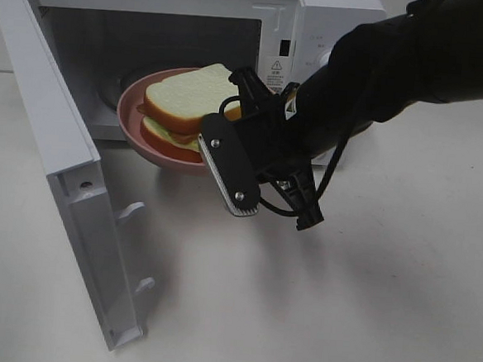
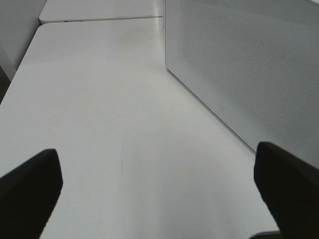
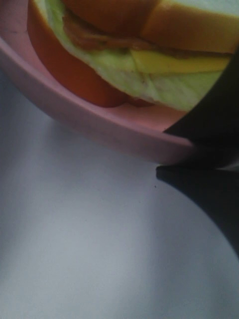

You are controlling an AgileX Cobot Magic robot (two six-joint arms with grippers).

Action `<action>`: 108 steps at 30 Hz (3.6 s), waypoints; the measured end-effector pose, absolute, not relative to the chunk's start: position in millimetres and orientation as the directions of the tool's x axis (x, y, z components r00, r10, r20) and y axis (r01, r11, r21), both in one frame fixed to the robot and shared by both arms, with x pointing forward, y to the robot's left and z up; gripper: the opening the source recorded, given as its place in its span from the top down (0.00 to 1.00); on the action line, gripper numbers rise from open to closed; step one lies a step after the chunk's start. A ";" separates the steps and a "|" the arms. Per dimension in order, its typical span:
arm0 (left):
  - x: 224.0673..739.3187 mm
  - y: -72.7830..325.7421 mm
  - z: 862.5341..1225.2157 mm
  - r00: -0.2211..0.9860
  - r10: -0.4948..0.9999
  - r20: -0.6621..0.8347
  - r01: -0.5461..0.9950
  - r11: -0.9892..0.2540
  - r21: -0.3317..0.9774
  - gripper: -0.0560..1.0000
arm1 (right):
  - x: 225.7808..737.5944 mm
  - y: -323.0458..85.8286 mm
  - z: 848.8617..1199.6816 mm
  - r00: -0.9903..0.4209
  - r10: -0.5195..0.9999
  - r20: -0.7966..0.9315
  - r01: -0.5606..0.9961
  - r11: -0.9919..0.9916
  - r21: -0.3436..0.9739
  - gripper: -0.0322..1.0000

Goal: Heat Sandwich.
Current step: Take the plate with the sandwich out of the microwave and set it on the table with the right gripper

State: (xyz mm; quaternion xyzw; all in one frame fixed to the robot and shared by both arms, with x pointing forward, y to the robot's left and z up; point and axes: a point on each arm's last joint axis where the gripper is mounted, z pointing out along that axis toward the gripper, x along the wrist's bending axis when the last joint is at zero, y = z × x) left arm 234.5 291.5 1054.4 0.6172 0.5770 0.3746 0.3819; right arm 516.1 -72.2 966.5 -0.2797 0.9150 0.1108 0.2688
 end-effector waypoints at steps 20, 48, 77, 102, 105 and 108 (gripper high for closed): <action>234.5 291.5 1054.4 0.054 0.998 0.022 0.426 -0.042 0.904 0.01 | 476.2 -105.8 970.0 -0.741 -0.418 -0.526 -0.531 0.844 0.077 0.88; 234.5 291.5 1054.4 0.054 0.998 0.022 0.426 -0.042 0.904 0.01 | 420.8 -150.7 971.9 -0.806 -0.302 -0.510 -0.427 0.892 0.146 0.88; 234.5 291.5 1054.4 0.054 0.998 0.022 0.426 -0.042 0.904 0.01 | 389.5 -194.8 1006.6 -0.836 -0.191 -0.515 -0.260 0.963 0.065 0.88; 234.5 291.5 1054.4 0.054 0.998 0.022 0.426 -0.042 0.904 0.01 | 387.6 -225.5 1010.7 -0.818 0.240 -0.523 0.260 0.965 0.037 0.88; 234.5 291.5 1054.4 0.054 0.998 0.022 0.426 -0.042 0.904 0.01 | 388.2 -227.6 1011.3 -0.795 0.288 -0.534 0.312 0.949 0.047 0.88; 234.5 291.5 1054.4 0.054 0.998 0.022 0.426 -0.042 0.904 0.01 | 388.7 -229.1 1011.8 -0.777 0.320 -0.542 0.347 0.936 0.055 0.88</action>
